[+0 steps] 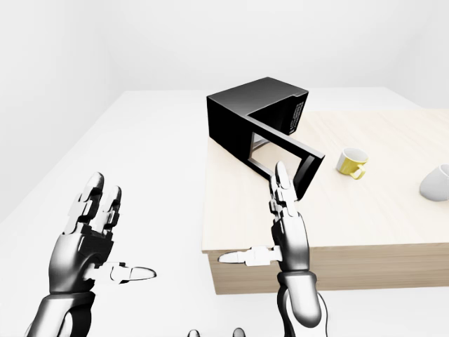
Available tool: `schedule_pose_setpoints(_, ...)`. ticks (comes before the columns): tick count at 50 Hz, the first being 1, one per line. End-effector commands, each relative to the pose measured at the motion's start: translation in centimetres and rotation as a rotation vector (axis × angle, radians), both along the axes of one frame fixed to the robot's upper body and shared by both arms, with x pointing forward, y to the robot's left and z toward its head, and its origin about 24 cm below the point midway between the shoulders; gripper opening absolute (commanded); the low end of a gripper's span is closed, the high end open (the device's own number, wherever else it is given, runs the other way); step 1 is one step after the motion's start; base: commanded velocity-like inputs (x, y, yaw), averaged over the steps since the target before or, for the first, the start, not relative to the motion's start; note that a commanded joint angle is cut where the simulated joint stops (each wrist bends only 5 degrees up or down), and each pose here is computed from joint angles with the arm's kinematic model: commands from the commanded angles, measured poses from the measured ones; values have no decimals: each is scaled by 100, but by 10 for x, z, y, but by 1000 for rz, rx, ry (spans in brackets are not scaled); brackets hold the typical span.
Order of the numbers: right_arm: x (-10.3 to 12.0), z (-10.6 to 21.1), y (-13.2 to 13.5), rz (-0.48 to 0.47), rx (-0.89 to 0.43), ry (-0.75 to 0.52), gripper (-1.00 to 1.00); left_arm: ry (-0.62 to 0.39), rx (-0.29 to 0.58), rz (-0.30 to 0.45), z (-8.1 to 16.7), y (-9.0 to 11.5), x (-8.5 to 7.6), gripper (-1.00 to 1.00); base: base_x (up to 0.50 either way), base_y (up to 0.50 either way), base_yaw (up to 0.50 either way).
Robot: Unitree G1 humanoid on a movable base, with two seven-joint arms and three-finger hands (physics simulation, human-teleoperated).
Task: Close the microwave.
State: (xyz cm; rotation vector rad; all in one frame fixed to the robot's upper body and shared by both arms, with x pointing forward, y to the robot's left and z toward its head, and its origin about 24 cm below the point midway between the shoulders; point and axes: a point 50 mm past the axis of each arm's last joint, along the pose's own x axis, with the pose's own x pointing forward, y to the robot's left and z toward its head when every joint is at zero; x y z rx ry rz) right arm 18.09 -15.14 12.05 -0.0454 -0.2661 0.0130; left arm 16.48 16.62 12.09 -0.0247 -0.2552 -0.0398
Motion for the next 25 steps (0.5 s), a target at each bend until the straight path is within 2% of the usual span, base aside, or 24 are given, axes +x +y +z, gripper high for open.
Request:
schedule_pose_setpoints(1, 2, -2, 0, -22, -16, 6, 100, 1, 0, 1, 0, 0, 0, 100, 0, 30, 0)
schedule_pose_setpoints(25, 3, 7, 1, -43, 10, -38, 100, 2, 52, 8, 0, -4, 4, 100, 0, 0, 0)
